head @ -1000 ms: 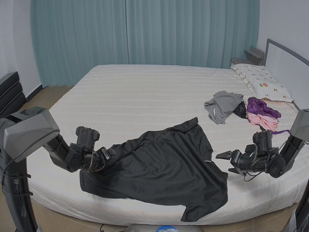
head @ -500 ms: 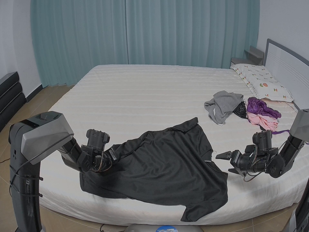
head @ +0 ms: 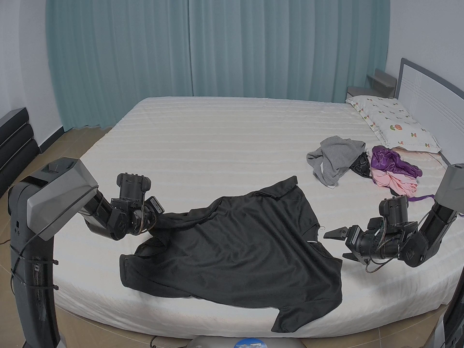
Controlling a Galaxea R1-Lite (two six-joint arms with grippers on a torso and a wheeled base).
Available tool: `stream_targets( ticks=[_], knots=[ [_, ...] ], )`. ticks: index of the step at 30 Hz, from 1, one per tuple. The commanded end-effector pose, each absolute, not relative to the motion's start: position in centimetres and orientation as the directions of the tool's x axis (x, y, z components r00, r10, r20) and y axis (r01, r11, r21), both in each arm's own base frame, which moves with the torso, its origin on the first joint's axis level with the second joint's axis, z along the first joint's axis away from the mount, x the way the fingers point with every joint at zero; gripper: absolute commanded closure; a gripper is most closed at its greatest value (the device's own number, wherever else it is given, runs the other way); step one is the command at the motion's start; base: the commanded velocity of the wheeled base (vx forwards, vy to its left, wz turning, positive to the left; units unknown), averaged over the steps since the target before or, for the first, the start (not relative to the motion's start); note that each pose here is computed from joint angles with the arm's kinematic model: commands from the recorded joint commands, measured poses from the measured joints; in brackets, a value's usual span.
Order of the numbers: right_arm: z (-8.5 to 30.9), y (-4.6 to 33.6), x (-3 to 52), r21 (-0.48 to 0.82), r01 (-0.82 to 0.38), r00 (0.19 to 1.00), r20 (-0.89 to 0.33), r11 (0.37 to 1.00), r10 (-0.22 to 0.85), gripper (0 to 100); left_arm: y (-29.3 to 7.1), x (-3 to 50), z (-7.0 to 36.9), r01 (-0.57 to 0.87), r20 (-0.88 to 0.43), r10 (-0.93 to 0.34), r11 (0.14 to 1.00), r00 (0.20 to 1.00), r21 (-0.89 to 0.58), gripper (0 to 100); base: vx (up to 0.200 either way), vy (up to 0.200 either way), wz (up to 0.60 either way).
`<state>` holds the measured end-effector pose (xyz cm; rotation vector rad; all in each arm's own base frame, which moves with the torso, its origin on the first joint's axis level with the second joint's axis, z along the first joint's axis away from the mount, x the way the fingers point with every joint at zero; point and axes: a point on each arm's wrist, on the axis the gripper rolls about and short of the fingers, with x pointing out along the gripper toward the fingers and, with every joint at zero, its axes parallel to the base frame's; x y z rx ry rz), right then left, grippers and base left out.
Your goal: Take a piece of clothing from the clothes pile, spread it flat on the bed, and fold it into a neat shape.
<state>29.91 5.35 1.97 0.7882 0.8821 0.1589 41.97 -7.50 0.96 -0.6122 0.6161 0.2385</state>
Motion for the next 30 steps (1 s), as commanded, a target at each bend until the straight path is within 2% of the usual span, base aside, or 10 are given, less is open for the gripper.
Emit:
stream_targets(
  ticks=[1, 12, 22, 30],
  knots=[
    [2.0, 5.4, 30.0, 0.677, 0.182, 0.645, -0.630, 0.713, 0.433, 0, -5.9, 43.6, 2.4, -0.381, -0.542, 0.060, 0.776, 0.838, -0.503, 100, 0.000, 0.000, 0.00],
    [1.1, 6.4, 33.5, 0.680, 0.145, 0.677, -0.597, 0.718, 0.429, 0, -2.5, 46.5, 1.2, -0.419, -0.506, 0.124, 0.741, 0.854, -0.526, 100, 0.000, 0.000, 0.00],
    [-1.7, 8.2, 40.7, 0.658, 0.124, 0.746, -0.555, 0.743, 0.367, 0, -1.3, 47.8, 5.0, -0.362, -0.399, 0.144, 0.753, 0.906, -0.550, 100, 0.000, 0.000, 0.00],
    [-2.8, 9.3, 45.2, 0.648, 0.141, 0.735, -0.575, 0.749, 0.359, 0, -0.6, 48.2, 7.8, -0.346, -0.353, 0.160, 0.750, 0.922, -0.564, 100, 0.000, 0.000, 0.00]
  ],
)
